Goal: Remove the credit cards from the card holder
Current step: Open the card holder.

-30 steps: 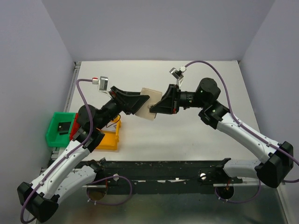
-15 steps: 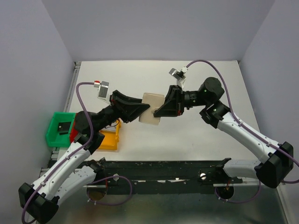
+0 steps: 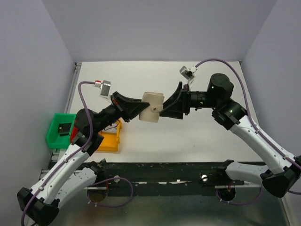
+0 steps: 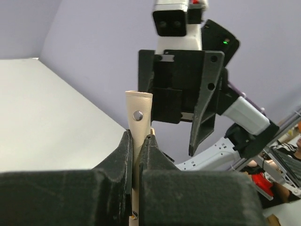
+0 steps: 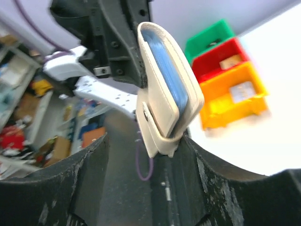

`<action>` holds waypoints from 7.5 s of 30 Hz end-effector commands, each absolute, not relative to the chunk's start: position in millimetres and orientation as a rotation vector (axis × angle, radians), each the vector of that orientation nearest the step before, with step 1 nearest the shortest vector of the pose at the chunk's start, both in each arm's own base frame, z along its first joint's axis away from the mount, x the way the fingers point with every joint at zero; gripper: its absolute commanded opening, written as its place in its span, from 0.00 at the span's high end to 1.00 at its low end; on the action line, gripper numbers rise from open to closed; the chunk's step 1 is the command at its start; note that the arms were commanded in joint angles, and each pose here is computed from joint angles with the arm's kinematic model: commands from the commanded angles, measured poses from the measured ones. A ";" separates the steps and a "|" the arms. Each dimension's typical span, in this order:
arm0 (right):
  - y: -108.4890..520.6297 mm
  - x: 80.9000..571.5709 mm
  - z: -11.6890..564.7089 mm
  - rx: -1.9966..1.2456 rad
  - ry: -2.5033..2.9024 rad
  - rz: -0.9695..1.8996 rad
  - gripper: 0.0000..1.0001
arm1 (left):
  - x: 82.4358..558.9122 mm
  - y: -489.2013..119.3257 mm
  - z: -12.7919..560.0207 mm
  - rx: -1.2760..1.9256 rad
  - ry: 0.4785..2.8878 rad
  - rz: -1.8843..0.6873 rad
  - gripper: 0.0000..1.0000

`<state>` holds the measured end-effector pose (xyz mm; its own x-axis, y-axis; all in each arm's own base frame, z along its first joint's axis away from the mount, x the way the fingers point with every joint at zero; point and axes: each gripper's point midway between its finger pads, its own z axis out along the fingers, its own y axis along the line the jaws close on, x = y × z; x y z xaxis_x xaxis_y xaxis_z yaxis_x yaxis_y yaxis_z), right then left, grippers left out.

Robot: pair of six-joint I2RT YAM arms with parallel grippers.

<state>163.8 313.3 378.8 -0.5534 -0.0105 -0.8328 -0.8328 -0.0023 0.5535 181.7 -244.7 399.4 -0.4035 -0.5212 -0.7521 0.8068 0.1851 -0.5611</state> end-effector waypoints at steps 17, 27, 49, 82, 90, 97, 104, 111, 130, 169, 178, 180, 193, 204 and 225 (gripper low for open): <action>287.0 244.1 341.8 -0.604 1.917 0.265 0.38 | 264.2 -223.2 340.1 -0.238 1.868 -0.888 1.00; 309.3 250.9 333.6 -0.580 1.936 0.263 0.38 | 262.2 -237.4 332.4 -0.257 1.897 -0.870 1.00; 332.4 249.8 319.1 -0.593 1.979 0.303 0.39 | 257.4 -250.5 335.5 -0.221 1.858 -0.944 1.00; 324.8 255.5 274.1 -0.667 2.117 0.082 0.75 | 250.0 -244.7 344.0 -0.222 1.817 -0.965 1.00; 324.4 255.6 274.8 -0.667 2.116 0.081 1.00 | 249.1 -242.5 345.5 -0.223 1.810 -0.963 1.00; 312.7 257.1 279.3 -0.641 2.104 0.048 1.00 | 250.1 -239.3 344.4 -0.229 1.811 -0.941 1.00; 302.6 259.6 280.3 -0.618 2.109 0.035 1.00 | 250.9 -236.9 343.6 -0.237 1.811 -0.930 1.00; 297.4 259.3 281.9 -0.594 2.108 0.033 1.00 | 251.9 -236.5 339.1 -0.241 1.824 -0.915 1.00; 245.8 264.2 300.9 -0.377 2.033 0.311 0.94 | 244.9 -234.0 332.6 0.126 1.554 -1.371 1.00; 266.8 210.6 350.5 -0.628 1.662 0.997 0.23 | 182.7 -252.0 409.3 0.720 1.091 -1.874 1.00; 274.3 216.9 348.1 -0.633 1.674 1.044 0.24 | 174.6 -254.9 418.2 0.753 1.061 -1.883 1.00; 275.5 216.5 349.4 -0.633 1.665 1.074 0.24 | 170.7 -256.8 420.1 0.768 1.050 -1.888 1.00; 270.0 212.3 355.8 -0.584 1.598 1.257 0.25 | 163.2 -262.6 427.0 0.804 1.010 -1.893 1.00; 267.3 208.7 350.5 -0.584 1.602 1.273 0.24 | 162.2 -261.8 428.2 0.810 1.002 -1.885 1.00; 264.4 209.2 340.2 -0.616 1.632 1.258 0.25 | 158.5 -259.9 433.1 0.815 0.983 -1.878 1.00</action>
